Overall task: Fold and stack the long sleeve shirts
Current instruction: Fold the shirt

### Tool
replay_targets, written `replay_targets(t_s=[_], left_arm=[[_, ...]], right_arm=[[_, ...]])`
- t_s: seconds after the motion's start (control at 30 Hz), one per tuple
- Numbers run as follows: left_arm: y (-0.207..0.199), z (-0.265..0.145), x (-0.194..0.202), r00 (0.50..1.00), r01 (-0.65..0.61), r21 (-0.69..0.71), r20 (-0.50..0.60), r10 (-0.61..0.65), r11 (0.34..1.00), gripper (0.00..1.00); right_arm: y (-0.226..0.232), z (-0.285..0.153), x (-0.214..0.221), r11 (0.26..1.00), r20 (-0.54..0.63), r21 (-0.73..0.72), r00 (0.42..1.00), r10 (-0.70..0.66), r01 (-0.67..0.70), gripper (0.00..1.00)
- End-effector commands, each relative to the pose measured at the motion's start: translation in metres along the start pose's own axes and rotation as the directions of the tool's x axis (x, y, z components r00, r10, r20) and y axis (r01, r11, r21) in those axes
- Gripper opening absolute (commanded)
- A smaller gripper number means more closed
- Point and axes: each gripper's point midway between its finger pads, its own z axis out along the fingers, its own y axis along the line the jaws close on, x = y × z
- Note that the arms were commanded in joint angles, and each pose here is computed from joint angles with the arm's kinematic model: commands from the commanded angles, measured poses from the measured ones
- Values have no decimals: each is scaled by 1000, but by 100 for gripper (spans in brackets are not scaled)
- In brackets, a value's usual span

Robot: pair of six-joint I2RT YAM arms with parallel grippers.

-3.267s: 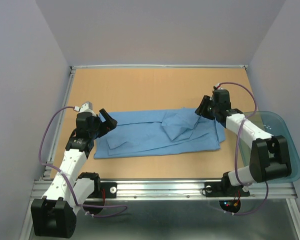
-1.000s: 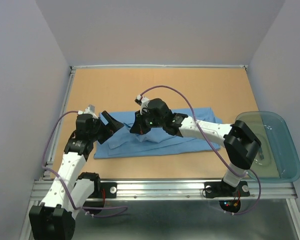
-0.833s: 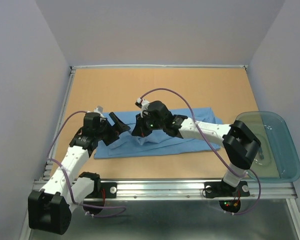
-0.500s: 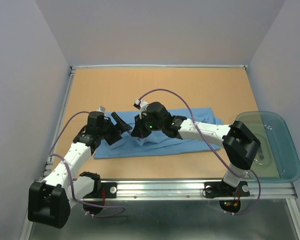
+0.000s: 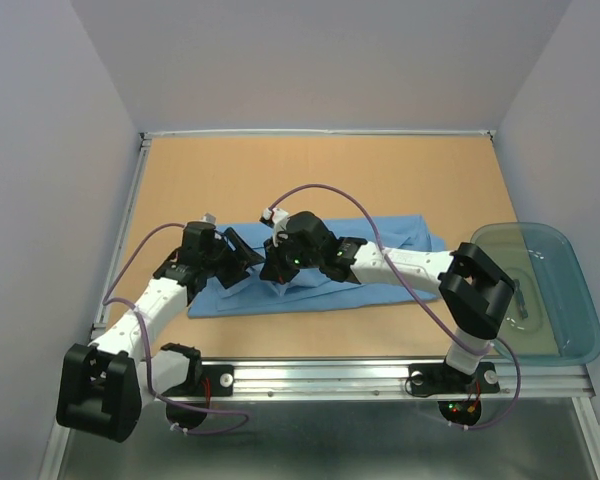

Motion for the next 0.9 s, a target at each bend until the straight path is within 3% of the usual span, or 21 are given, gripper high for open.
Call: replay_targets(t_s=[0.0,0.07,0.1,0.17,0.2,0.27,0.3,0.43,0.5,0.67,0.87], left_arm=[[2,5,7,1000,-17,3,-14,17,1000,66],[7,7,10,1000,-17,-8,-21,16,1000,59],[6,6,8,1000,-29,-6,-12,29,1000,49],[2,4,3,999,-51,0,6,51,999,37],[-3,3,-4,997,-76,2,29,76,997,23],[-9,-1,-11,992,-111,2,53,110,994,11],[-16,-5,-22,984,-153,-1,88,152,988,2],[-34,-24,-50,941,-288,-37,173,290,957,0],[-44,-37,-61,913,-341,-46,222,342,939,0],[-77,-72,-73,779,-566,10,334,531,824,0],[-84,-78,-63,674,-698,70,401,621,712,0]], right_arm=[[3,2,-5,999,34,0,998,-44,44,1],[4,2,-5,999,33,-1,998,-48,48,1],[4,2,-5,999,35,-2,998,-50,50,1],[4,0,-6,999,37,1,998,-49,49,1],[3,0,-5,999,36,6,998,-47,47,4],[3,-7,-12,999,61,27,997,-45,43,13],[0,-10,-13,998,64,49,997,-34,31,31],[-17,-37,-31,984,116,179,993,0,-21,64],[-30,-62,-50,972,177,226,984,26,-66,70],[-72,-120,-67,924,301,318,947,114,-212,71],[-145,-185,-73,784,475,470,865,163,-406,72]])
